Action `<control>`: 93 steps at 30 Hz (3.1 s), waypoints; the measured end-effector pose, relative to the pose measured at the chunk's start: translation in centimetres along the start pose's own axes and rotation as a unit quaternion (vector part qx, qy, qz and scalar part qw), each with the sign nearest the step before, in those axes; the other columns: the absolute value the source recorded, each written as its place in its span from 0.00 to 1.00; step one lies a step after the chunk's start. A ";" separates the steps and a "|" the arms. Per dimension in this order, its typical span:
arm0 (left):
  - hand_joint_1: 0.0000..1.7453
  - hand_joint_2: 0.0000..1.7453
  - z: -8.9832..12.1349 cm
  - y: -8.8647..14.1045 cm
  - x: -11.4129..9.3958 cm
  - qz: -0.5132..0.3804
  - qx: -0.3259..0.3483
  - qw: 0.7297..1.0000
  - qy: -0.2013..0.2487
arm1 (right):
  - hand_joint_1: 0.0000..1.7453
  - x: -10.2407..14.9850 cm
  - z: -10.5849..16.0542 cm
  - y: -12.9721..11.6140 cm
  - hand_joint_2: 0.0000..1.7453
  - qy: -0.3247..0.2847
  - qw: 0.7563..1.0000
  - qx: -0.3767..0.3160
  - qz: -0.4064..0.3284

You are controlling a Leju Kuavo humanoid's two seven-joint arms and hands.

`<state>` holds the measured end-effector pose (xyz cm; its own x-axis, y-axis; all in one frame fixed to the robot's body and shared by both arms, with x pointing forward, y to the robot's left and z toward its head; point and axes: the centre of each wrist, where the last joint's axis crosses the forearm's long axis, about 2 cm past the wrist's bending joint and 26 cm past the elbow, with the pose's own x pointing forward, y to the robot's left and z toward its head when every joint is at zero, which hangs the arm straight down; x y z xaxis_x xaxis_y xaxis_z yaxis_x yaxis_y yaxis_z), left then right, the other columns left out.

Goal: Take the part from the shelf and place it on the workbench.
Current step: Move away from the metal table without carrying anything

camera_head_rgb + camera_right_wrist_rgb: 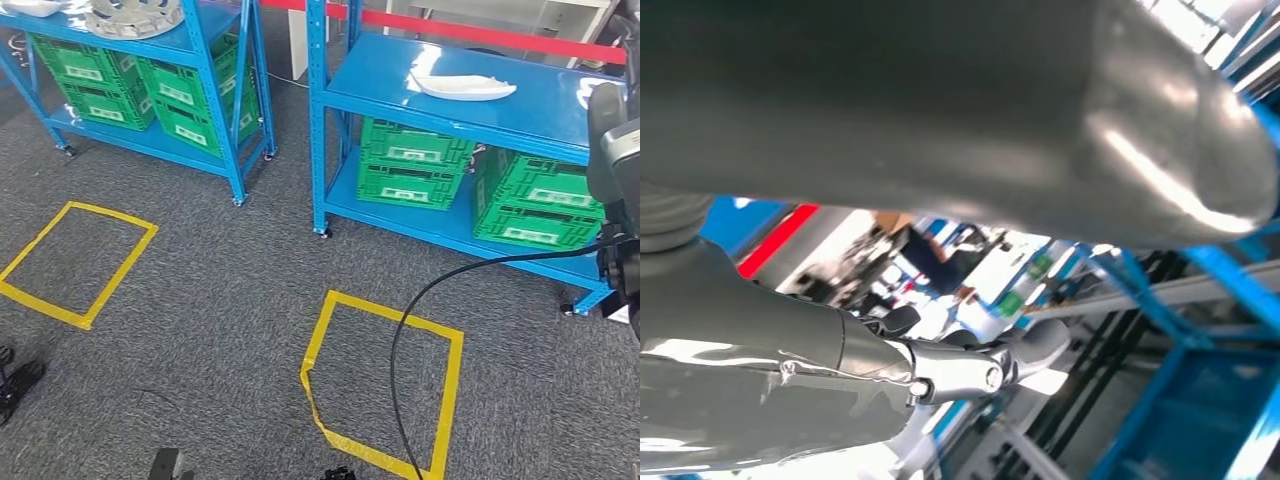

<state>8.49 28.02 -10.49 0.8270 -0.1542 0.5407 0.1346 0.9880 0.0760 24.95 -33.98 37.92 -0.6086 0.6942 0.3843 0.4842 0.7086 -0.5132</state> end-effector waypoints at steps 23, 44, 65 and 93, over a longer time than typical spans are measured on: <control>0.00 0.00 -0.1 0.0 0.3 -0.004 0.000 1.000 0.002 | 0.00 0.0 -0.1 0.1 0.00 0.002 1.000 -0.006 0.002; 0.00 0.00 -0.1 -0.6 0.4 -0.001 -0.005 1.000 0.002 | 0.00 -0.4 -0.3 0.1 0.00 0.007 1.000 -0.007 0.006; 0.00 0.00 -0.1 -0.9 0.5 0.001 -0.008 1.000 -0.001 | 0.00 -0.6 -0.4 0.5 0.00 0.010 1.000 0.001 0.023; 0.00 1.00 0.1 -0.8 0.0 0.002 -0.001 1.000 0.004 | 0.00 -1.4 0.1 1.4 1.00 0.028 0.999 0.012 -0.014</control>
<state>8.34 27.25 -10.49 0.8320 -0.1512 0.5338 0.1335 0.9884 0.0719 26.39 -33.97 36.64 -0.5853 0.6806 0.4406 0.4513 0.7249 -0.5204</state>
